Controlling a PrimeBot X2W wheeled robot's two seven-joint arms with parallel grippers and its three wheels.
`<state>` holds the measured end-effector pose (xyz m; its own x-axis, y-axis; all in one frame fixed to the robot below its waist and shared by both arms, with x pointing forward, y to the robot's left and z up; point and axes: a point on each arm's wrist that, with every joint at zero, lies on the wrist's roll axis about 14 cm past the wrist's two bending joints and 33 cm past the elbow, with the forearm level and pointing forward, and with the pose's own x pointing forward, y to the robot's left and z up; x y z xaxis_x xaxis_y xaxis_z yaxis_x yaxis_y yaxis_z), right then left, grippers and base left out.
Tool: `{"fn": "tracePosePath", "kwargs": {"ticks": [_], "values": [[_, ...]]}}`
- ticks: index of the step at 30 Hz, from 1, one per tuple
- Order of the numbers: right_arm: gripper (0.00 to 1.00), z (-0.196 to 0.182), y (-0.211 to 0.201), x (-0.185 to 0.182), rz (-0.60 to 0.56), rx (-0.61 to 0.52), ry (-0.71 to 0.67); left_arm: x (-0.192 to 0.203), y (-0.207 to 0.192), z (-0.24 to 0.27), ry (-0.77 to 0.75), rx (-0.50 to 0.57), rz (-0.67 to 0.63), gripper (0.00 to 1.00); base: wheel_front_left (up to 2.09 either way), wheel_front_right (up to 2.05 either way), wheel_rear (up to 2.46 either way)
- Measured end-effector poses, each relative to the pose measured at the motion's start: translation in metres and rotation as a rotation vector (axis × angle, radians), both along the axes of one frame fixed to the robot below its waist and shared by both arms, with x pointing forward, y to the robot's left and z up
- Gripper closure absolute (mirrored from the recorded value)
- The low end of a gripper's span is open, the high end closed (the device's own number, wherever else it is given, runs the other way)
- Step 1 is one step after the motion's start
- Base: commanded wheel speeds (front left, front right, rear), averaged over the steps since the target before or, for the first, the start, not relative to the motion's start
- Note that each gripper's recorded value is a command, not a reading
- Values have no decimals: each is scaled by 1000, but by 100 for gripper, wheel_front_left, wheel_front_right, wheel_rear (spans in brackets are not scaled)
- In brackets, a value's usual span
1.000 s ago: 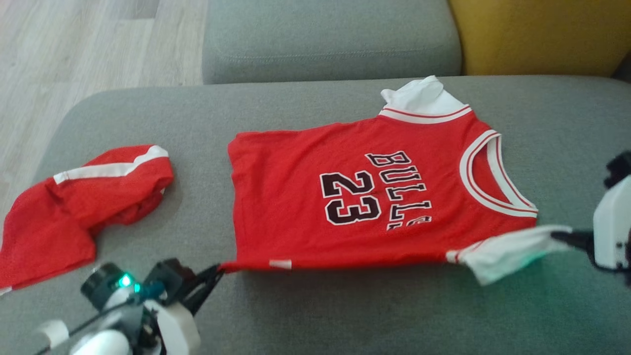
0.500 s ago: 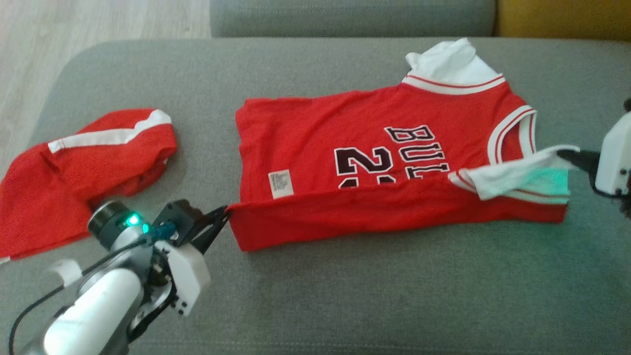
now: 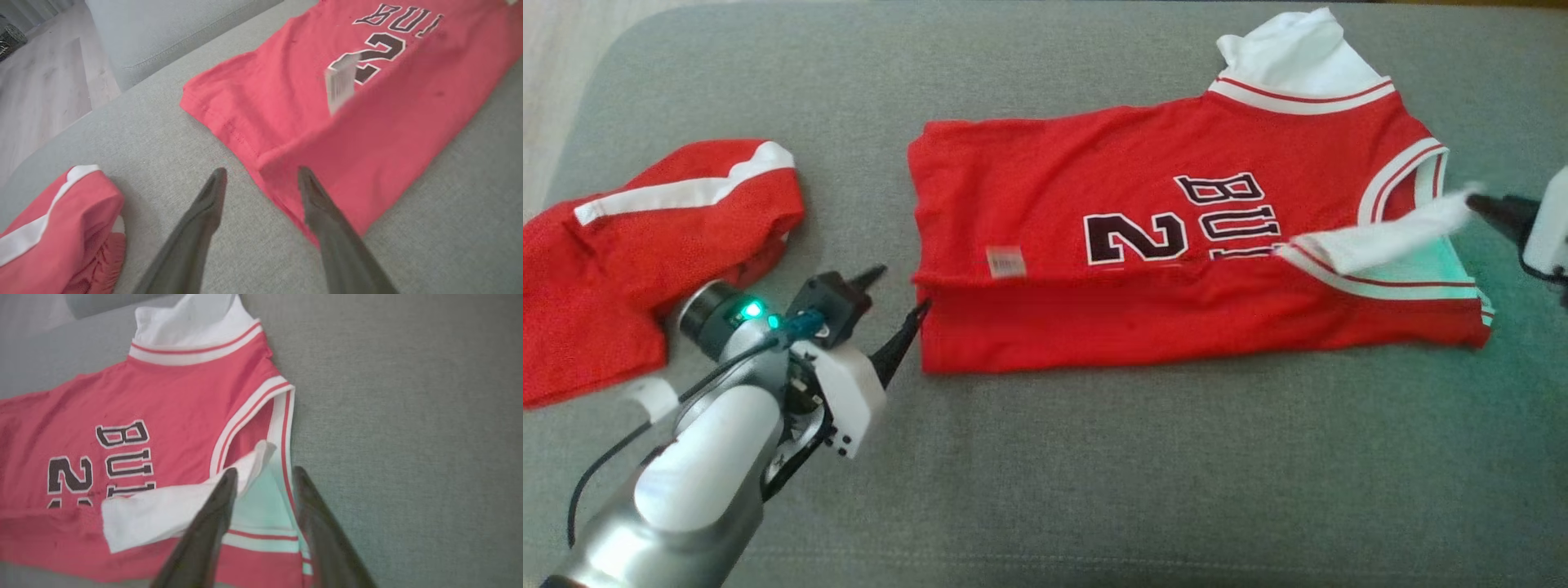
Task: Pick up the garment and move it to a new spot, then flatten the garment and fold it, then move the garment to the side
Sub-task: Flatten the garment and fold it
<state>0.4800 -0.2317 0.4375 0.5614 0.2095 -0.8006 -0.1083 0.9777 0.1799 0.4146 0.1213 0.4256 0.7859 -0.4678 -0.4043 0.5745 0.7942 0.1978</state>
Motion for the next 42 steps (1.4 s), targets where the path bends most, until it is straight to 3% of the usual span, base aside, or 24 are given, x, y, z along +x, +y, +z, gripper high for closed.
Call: {"fn": "tracePosePath", "kwargs": {"ticks": [5,12,18,23,33,42], "values": [[0,9,3,16,-47,26,-127,13,2,5,-59,-47,72,0,0,0,0],[0,59,2,36,-112,76,-458,41,9,56,-244,-280,305,0,0,0,0],[0,83,16,15,-117,131,-692,35,13,87,-309,-468,452,0,0,0,0],[0,97,10,-12,-122,82,-881,18,7,108,-353,-585,502,0,0,0,0],[0,82,12,-73,-196,24,-1011,-27,0,78,-288,-586,555,0,0,0,0],[0,79,17,-104,-241,-2,-1039,-33,-1,61,-258,-531,548,0,0,0,0]]}}
